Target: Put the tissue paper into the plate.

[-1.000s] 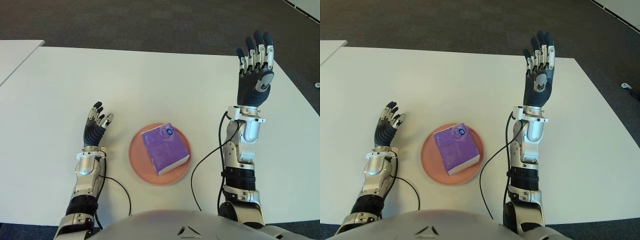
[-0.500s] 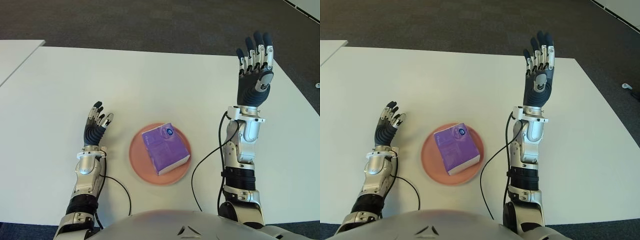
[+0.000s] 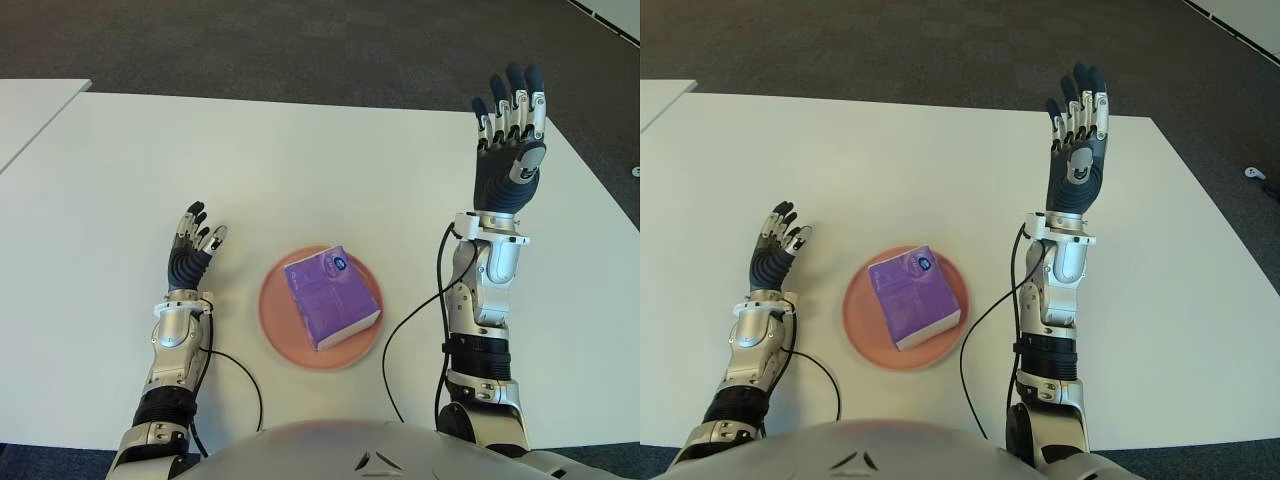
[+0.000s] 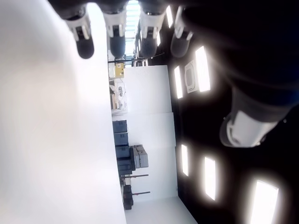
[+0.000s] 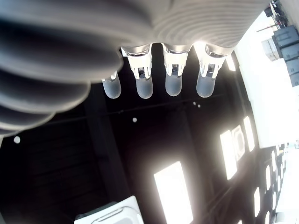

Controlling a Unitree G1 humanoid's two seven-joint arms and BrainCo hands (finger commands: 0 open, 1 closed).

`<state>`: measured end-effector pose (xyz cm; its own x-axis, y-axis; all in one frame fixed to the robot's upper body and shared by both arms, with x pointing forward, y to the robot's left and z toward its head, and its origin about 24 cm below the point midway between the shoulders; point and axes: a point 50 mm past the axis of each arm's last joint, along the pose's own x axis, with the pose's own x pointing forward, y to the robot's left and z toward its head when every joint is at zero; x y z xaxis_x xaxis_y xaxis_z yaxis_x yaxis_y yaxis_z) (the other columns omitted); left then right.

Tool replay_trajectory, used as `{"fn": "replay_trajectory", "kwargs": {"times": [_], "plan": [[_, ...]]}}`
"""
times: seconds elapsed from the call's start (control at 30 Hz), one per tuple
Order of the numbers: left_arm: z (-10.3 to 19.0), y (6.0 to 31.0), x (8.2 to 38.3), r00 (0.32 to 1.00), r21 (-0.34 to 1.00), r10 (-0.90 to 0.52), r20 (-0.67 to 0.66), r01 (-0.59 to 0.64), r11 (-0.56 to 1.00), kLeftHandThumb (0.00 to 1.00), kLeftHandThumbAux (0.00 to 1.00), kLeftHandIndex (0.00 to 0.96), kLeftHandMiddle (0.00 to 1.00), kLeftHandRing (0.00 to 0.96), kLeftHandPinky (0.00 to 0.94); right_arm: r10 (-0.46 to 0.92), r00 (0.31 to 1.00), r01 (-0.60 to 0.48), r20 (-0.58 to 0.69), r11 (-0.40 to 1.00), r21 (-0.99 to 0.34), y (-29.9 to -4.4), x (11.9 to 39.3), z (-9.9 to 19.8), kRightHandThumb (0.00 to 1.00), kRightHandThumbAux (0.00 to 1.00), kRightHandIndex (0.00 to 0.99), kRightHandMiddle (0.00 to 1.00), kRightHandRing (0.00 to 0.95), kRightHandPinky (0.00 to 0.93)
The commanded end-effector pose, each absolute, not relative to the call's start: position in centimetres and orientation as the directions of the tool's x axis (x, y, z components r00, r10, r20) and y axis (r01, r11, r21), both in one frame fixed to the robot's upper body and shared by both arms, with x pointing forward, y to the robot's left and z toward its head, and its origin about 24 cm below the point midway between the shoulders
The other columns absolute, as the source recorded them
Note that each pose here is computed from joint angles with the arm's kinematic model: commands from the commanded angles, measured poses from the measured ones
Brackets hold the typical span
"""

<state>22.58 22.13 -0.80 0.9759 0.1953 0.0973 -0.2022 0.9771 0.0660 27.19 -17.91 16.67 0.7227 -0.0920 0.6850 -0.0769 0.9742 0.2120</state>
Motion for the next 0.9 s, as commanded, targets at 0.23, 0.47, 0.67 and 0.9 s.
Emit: {"fn": "replay_trajectory", "kwargs": {"times": [0.23, 0.47, 0.67, 0.9], "plan": [[-1.85, 22.02, 22.04, 0.979, 0.070, 0.199, 0.028, -0.201, 0.977, 0.000, 0.578, 0.000, 0.000, 0.000, 0.000, -0.094, 0.743, -0.074, 0.663, 0.973, 0.220, -17.82, 27.45, 16.29, 0.000, 0.388, 0.000, 0.000, 0.000, 0.000], [-1.71, 22.01, 22.18, 0.981, 0.073, 0.194, 0.028, -0.196, 0.978, 0.000, 0.578, 0.000, 0.000, 0.000, 0.000, -0.094, 0.743, -0.074, 0.663, 0.973, 0.220, -17.78, 27.48, 16.29, 0.000, 0.388, 0.000, 0.000, 0.000, 0.000], [-1.75, 21.99, 22.23, 0.980, 0.071, 0.195, 0.022, -0.196, 0.978, 0.000, 0.578, 0.000, 0.000, 0.000, 0.000, -0.094, 0.744, -0.074, 0.662, 0.973, 0.220, -17.75, 27.48, 16.21, 0.000, 0.388, 0.000, 0.000, 0.000, 0.000], [-1.63, 21.88, 22.34, 0.981, 0.071, 0.190, 0.025, -0.191, 0.979, 0.000, 0.572, 0.000, 0.000, 0.000, 0.000, -0.094, 0.744, -0.073, 0.662, 0.973, 0.220, -17.78, 27.49, 16.19, 0.000, 0.388, 0.000, 0.000, 0.000, 0.000]]}}
